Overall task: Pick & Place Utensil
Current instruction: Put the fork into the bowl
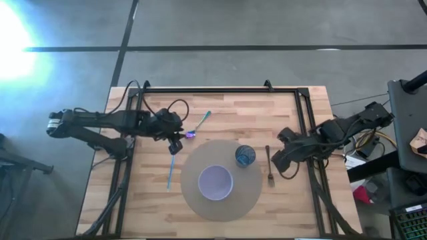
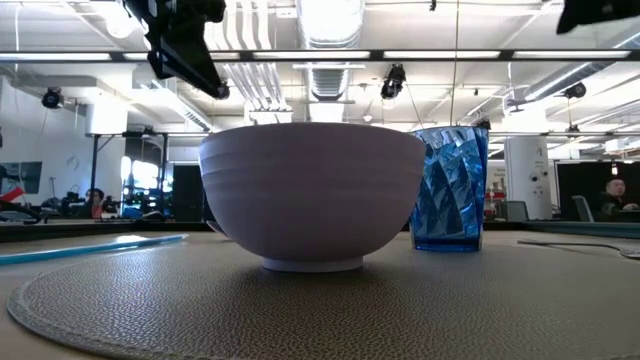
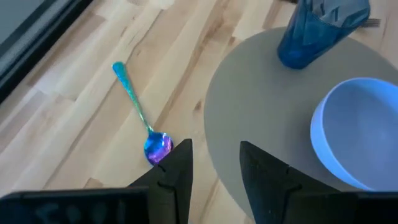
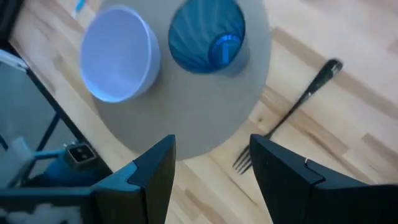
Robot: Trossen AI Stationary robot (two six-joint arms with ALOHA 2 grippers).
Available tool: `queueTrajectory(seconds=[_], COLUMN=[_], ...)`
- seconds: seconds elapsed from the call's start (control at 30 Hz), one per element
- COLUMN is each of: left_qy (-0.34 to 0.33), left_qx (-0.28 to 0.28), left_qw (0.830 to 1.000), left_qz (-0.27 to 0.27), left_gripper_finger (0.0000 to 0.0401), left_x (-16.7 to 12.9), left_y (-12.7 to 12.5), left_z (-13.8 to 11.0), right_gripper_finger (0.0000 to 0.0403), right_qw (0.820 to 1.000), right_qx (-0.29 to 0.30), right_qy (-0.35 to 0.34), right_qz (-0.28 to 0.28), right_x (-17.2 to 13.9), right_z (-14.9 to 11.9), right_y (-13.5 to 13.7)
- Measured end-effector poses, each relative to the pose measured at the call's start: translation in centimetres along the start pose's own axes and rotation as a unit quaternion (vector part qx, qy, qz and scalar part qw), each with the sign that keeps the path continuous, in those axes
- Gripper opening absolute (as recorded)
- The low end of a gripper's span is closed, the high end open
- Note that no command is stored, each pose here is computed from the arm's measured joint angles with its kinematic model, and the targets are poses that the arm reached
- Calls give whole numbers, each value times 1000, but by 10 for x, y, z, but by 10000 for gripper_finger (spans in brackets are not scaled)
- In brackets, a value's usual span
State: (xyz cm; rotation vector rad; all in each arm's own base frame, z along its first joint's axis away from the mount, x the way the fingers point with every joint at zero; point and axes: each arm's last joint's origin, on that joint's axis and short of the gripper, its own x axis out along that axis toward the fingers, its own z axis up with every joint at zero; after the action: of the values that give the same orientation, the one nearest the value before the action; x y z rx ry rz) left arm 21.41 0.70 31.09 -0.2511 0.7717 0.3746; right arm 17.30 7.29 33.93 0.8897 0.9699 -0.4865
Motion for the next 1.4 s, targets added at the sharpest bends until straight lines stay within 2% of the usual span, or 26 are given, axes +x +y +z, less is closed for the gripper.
queueTrajectory(seconds=[0.2,0.47,0.6,0.9,1.13,1.23,1.4], left_qy=[-6,-6,-6,-6,-5,-5,-4], left_qx=[16,20,20,20,20,20,21], left_qw=[1000,1000,1000,1000,1000,1000,1000], left_qz=[0,0,0,0,0,0,1], left_gripper_finger=[124,124,124,124,124,124,124], left_x=[-2,-2,-2,-2,-2,-2,-2], left_y=[1,1,1,1,1,1,1], left_z=[3,3,3,3,3,3,3], right_gripper_finger=[201,201,201,201,201,201,201], right_qw=[998,993,988,974,963,963,977], right_qx=[26,65,55,-5,-16,0,22], right_qy=[-15,0,26,59,67,69,74], right_qz=[-55,-101,-140,-219,-259,-259,-200], right_x=[-14,5,26,69,88,93,106], right_z=[2,-3,-6,-13,-20,-24,-29], right_y=[-9,-12,-2,12,2,-10,-19])
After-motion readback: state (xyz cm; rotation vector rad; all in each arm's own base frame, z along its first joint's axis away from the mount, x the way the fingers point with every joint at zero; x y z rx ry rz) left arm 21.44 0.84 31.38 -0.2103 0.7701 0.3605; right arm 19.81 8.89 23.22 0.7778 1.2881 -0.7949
